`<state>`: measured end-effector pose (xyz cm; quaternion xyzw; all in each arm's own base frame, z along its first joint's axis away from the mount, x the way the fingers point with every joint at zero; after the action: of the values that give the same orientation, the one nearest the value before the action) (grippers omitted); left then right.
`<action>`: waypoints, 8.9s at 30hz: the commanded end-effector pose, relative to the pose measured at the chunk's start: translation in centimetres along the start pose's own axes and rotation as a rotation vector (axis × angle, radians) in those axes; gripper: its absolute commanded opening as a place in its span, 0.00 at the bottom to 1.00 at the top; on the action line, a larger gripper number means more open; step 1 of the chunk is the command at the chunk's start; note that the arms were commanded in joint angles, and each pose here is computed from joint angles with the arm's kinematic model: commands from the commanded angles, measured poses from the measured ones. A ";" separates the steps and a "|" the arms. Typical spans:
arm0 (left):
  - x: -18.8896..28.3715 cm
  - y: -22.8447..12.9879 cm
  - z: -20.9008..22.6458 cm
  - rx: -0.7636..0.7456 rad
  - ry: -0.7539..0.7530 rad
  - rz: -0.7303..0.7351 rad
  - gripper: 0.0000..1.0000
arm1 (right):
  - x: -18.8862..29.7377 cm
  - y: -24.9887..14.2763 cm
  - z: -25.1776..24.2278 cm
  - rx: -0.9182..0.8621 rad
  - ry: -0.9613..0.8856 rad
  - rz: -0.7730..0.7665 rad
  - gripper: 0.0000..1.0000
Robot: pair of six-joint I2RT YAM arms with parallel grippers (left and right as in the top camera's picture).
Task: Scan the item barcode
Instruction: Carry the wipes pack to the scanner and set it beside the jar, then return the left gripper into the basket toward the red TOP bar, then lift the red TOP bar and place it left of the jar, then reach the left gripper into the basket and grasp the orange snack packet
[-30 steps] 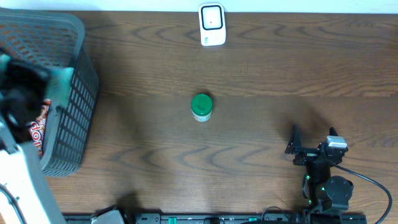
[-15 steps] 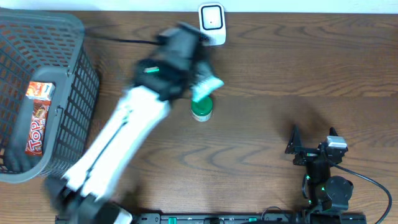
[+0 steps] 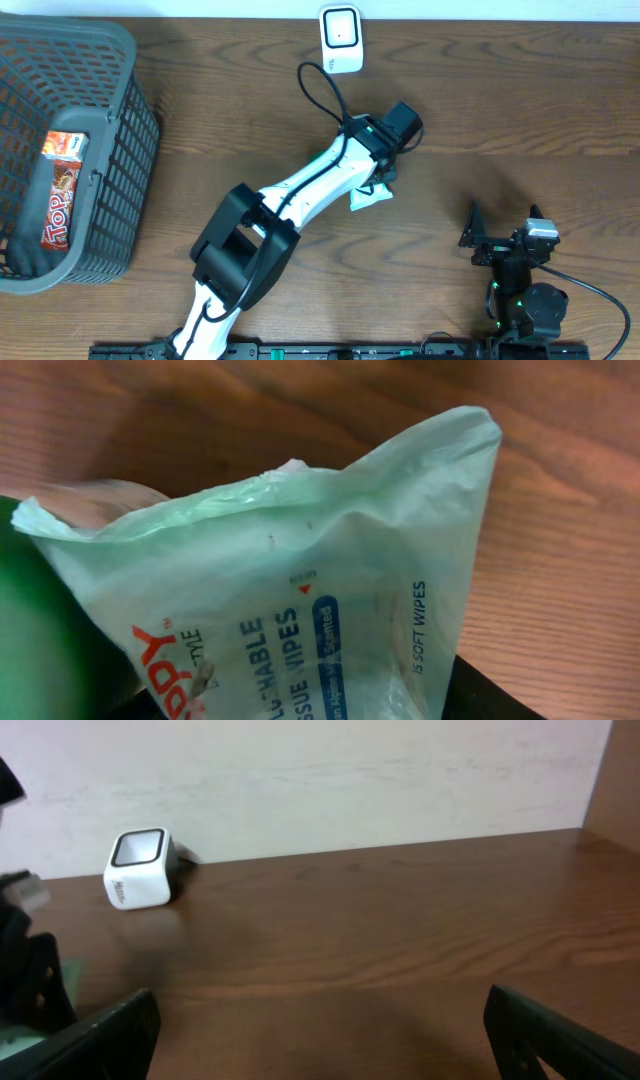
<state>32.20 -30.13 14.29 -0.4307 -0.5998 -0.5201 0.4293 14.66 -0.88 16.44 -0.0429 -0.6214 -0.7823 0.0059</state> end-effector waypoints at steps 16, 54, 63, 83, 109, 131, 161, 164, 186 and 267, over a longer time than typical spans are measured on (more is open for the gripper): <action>28.9 8.9 10.9 -0.145 -0.175 -0.504 0.98 | 0.0 0.0 0.1 -0.009 0.009 0.001 0.99; 11.7 1.1 51.1 0.439 0.508 -0.204 1.00 | 0.0 0.0 0.1 -0.009 0.009 0.001 0.99; 10.7 0.9 53.3 0.394 0.528 -0.197 0.99 | 0.0 0.0 0.1 -0.009 0.009 0.001 0.99; 0.8 -0.3 54.4 0.443 0.343 0.028 0.73 | 0.0 0.0 0.1 -0.009 0.009 0.001 0.99; 24.1 3.8 49.3 0.568 0.290 -0.522 0.07 | 0.0 0.0 0.1 -0.009 0.009 0.001 0.99; 20.9 5.1 22.8 0.180 -0.111 -0.439 0.08 | 0.0 0.0 0.1 -0.009 0.009 0.001 0.99; 13.3 11.0 20.9 0.306 -0.054 -0.275 0.98 | 0.0 0.0 0.1 -0.009 0.009 0.001 0.99; 20.2 11.6 23.5 0.269 -0.045 -0.419 0.98 | 0.0 0.0 0.1 -0.009 0.009 0.001 0.99; 26.7 8.1 46.6 0.823 0.339 -0.447 0.98 | 0.0 0.0 0.1 -0.009 0.009 0.001 0.99; -5.4 11.6 52.5 1.166 0.666 -0.057 0.62 | 0.0 0.0 0.1 -0.009 0.009 0.001 0.99</action>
<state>41.90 23.19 11.96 0.1033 -0.6634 -0.2360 0.7025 14.66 -0.88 16.44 -0.0429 -0.6214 -0.7823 0.0059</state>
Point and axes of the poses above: each gripper's point midway between its finger pads, its own x axis back along the fingers, its own z axis along the line the jaws close on, y = z × x, the point moved 10 cm from there along x, back along the fingers, and after that the axes turned 7 degrees about -x, right-handed, at the moved point
